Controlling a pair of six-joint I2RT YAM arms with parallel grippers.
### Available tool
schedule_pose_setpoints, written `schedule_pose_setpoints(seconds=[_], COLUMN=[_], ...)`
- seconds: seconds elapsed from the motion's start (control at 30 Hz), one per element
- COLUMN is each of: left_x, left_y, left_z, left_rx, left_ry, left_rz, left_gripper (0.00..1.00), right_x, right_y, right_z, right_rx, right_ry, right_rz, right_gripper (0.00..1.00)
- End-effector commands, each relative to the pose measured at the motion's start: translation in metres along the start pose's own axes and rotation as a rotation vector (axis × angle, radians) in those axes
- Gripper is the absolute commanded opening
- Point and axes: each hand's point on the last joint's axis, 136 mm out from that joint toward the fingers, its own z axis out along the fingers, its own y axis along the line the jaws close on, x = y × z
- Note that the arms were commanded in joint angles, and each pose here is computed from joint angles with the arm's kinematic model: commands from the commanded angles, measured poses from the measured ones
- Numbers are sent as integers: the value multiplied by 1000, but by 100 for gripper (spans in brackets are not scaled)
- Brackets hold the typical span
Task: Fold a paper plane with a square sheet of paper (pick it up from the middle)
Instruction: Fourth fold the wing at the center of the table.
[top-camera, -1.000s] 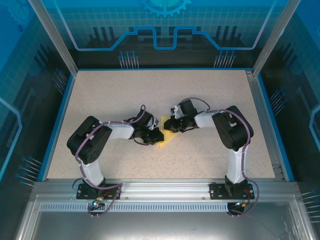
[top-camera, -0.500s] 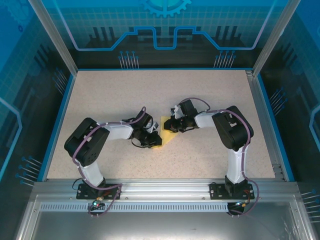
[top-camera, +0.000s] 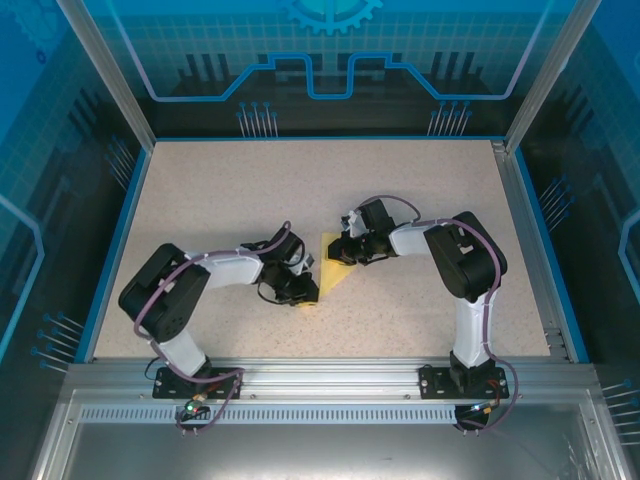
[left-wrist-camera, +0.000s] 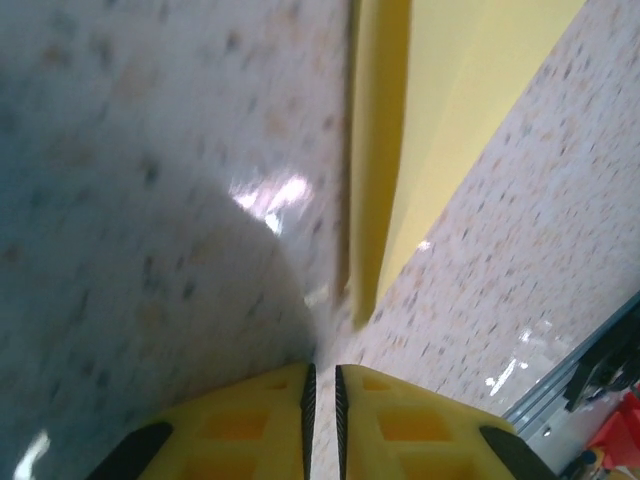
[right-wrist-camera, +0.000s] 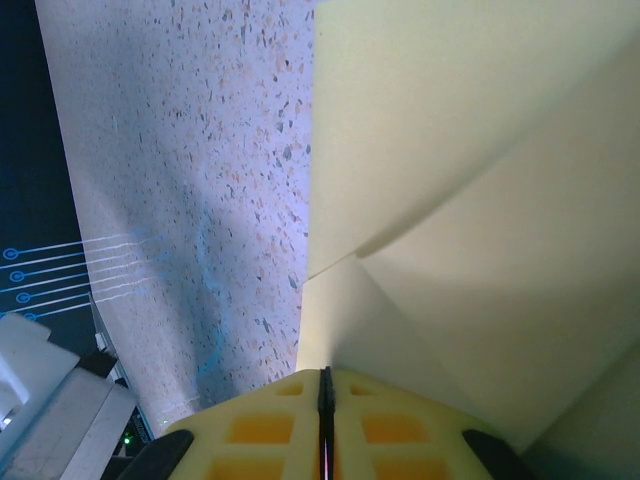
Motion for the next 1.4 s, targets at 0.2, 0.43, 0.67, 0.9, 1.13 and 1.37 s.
schedule_pose_setpoints(seconds=[0.2,0.43,0.67,0.9,1.13,1.37], left_x=[-31,-64,-81,-76,-46,-35], left_y=[-38,-49,-50,-16,19,33], left_z=[-29,-13,3,20,32,37], left_rx=[117,150,175,64,-23,-56], left_ry=[-166,-200,-225,-220,-156,-132], left_rz=[-8,-42,-58,-100,-145,-146], left_gripper=[28,24,20,11,0,0], right_x=[42,42,44,42,28,-1], right_y=[-74,-75,-76,-72,-53,-20], right_z=[10,10,11,10,4,-9], right_rx=[233,232,228,218,185,119], right_ry=[88,88,90,88,62,25], right_rz=[131,135,140,135,99,22], right_gripper=[11,10,9,8,8,8])
